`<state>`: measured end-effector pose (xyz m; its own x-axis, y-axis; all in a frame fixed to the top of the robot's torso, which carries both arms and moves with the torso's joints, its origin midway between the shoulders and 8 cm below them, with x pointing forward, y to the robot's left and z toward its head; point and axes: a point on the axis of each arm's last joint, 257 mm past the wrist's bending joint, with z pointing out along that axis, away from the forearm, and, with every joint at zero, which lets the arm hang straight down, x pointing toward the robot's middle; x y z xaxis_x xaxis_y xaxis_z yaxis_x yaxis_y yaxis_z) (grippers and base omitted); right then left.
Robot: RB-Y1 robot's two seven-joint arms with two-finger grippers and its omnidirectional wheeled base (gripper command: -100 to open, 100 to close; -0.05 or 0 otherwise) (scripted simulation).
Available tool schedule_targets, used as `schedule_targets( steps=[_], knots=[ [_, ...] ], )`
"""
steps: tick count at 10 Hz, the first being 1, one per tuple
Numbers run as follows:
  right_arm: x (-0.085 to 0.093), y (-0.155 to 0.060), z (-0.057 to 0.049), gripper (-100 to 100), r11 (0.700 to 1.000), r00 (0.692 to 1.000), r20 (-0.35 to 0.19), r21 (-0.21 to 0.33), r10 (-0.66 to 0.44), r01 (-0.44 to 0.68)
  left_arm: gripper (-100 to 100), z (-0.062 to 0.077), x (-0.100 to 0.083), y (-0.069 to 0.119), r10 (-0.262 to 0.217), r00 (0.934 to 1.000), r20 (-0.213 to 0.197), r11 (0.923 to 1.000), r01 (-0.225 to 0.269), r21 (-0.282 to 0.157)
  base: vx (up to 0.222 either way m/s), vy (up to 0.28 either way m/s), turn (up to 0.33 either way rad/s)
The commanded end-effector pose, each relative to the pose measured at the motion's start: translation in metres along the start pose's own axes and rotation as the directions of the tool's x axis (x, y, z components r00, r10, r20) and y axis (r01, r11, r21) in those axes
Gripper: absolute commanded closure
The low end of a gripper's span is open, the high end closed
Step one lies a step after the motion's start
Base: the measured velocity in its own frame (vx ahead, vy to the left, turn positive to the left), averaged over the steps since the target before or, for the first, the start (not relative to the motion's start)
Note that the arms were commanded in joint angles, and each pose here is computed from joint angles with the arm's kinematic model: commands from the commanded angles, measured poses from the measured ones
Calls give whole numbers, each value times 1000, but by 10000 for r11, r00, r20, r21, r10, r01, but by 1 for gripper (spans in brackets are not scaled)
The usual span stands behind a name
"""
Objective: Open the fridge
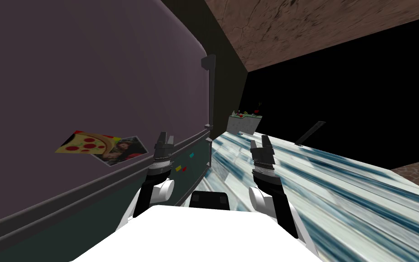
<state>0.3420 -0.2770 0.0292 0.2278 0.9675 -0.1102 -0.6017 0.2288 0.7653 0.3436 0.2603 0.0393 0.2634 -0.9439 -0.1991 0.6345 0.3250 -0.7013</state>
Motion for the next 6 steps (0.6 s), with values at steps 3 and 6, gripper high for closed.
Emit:
schedule_targets(
  steps=[3, 6],
  knots=[
    [0, 0, 0, 0, 10000, 10000, 0, -2, 0, 0, 0, 0, 0, 0, 0, 10000, 0, 10000, 0, 2, 0, 0, 0],
    [0, 0, 0, 0, 10000, 10000, 0, -3, 0, 0, 0, 0, 0, 0, 0, 10000, 1, 10000, 0, 3, 0, 0, 0]
  ],
)
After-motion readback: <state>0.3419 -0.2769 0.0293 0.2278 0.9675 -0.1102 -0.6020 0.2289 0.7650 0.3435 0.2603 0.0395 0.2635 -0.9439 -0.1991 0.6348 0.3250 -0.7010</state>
